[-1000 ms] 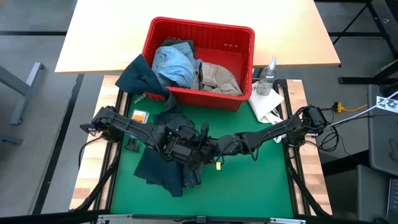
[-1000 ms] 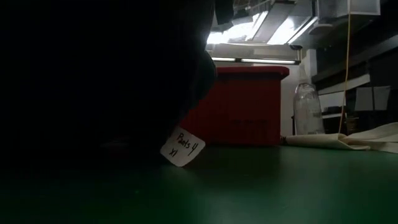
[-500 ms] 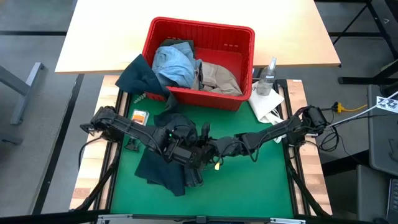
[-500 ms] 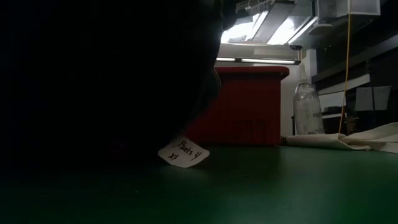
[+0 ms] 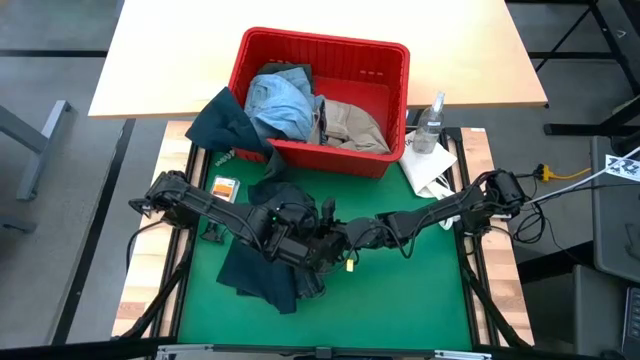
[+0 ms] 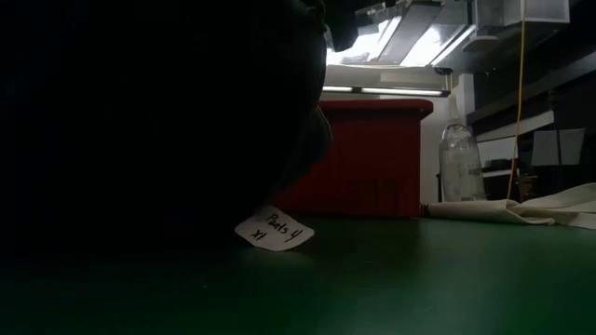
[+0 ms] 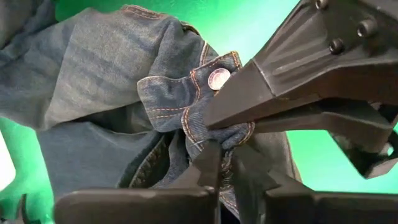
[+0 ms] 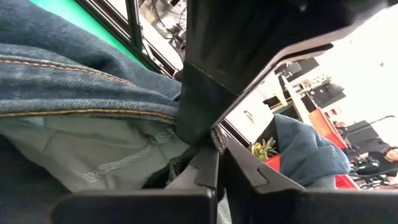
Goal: Fold laundry
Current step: Fold the dark blue jeans
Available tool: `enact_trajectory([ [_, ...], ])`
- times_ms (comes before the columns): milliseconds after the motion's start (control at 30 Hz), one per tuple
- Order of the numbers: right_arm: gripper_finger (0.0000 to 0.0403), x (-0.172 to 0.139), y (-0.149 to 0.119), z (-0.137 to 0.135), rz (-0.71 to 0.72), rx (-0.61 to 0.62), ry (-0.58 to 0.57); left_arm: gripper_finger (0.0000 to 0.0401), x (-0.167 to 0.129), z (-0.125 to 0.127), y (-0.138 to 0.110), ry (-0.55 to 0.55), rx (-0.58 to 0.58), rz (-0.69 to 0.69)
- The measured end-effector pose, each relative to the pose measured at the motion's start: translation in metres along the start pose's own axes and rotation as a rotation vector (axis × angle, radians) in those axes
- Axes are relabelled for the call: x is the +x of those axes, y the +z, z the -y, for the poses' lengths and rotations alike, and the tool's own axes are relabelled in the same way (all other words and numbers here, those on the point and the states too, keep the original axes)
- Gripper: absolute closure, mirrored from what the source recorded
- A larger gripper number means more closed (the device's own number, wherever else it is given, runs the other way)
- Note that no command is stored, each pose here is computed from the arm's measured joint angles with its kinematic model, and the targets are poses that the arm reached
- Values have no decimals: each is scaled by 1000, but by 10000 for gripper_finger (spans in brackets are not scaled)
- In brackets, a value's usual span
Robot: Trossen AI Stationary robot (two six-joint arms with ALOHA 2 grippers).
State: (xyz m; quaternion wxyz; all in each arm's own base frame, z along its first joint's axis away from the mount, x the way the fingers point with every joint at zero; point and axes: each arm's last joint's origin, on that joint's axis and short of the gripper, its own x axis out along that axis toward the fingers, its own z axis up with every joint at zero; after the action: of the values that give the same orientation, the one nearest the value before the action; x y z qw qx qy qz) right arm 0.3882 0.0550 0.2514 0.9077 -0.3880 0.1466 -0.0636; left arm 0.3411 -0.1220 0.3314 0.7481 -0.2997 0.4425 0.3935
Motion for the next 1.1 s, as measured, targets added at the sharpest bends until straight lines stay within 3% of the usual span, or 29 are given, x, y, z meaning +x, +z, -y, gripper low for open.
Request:
enact_trajectory([
  [433, 380, 0, 2, 2, 16, -10, -6, 389, -12, -10, 4, -3, 63, 15],
  [800, 240, 2, -5, 14, -47, -12, -69, 392, -24, -25, 1, 63, 97, 17],
  [967, 210, -7, -3, 23, -101, -73, -121, 392, -25, -25, 0, 61, 111, 14],
  [1100, 206, -15, -6, 24, -148, -71, -45, 392, -31, -29, 0, 43, 110, 21],
])
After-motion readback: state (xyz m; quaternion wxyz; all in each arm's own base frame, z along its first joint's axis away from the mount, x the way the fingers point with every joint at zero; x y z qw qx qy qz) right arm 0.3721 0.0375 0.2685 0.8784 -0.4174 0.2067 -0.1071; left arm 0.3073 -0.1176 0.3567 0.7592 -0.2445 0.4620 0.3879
